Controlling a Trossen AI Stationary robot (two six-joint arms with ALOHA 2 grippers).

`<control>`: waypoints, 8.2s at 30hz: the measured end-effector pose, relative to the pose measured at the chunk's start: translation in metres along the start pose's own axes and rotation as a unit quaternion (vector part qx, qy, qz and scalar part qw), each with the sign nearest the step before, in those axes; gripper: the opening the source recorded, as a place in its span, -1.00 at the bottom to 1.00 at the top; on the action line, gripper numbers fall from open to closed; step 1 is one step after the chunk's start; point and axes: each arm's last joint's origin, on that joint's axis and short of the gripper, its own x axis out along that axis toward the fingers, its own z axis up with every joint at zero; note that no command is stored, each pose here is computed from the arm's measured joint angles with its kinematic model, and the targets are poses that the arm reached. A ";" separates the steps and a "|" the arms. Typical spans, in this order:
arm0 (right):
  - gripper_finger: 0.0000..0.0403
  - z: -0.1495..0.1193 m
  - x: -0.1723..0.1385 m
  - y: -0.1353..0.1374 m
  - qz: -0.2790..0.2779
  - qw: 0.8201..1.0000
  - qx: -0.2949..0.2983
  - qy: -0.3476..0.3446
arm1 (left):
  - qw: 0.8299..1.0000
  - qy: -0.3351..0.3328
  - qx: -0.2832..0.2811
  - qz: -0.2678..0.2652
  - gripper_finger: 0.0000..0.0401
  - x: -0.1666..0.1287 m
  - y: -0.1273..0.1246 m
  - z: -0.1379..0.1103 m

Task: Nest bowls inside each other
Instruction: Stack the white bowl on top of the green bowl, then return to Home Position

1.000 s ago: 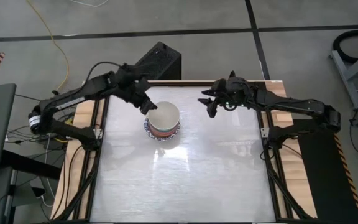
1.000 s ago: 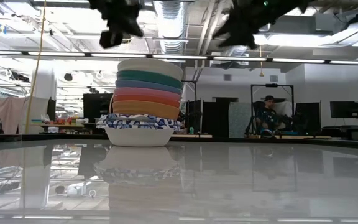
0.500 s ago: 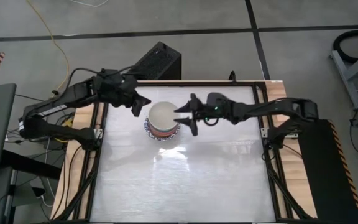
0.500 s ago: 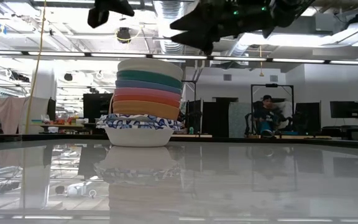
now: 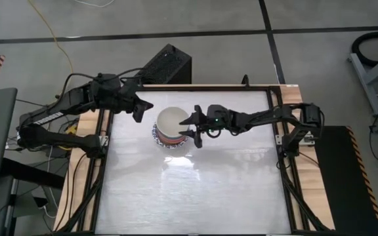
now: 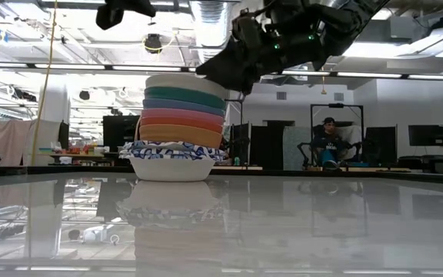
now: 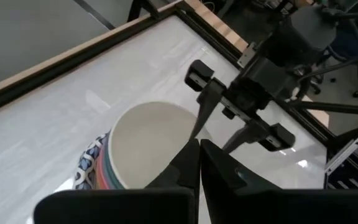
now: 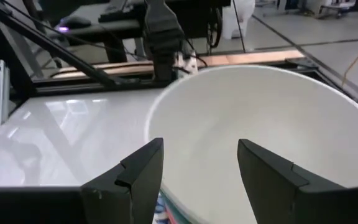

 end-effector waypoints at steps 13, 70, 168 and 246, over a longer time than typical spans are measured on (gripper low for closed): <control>0.13 0.034 -0.021 0.001 -0.022 0.996 -0.021 -0.081 | 1.000 -0.002 0.004 0.008 -1.00 -0.004 0.001 -0.001; 0.13 -0.041 -0.286 0.044 -0.015 0.957 0.066 -0.282 | 0.915 -0.342 0.023 -0.215 -1.00 -0.025 0.077 -0.155; 0.13 -0.121 -0.243 0.033 -0.056 0.990 -0.025 -0.124 | 0.957 -0.141 0.148 -0.204 -1.00 0.026 0.089 -0.239; 0.13 -0.121 -0.242 0.033 -0.056 0.991 -0.024 -0.121 | 0.946 -0.160 0.145 -0.241 -1.00 0.016 0.090 -0.238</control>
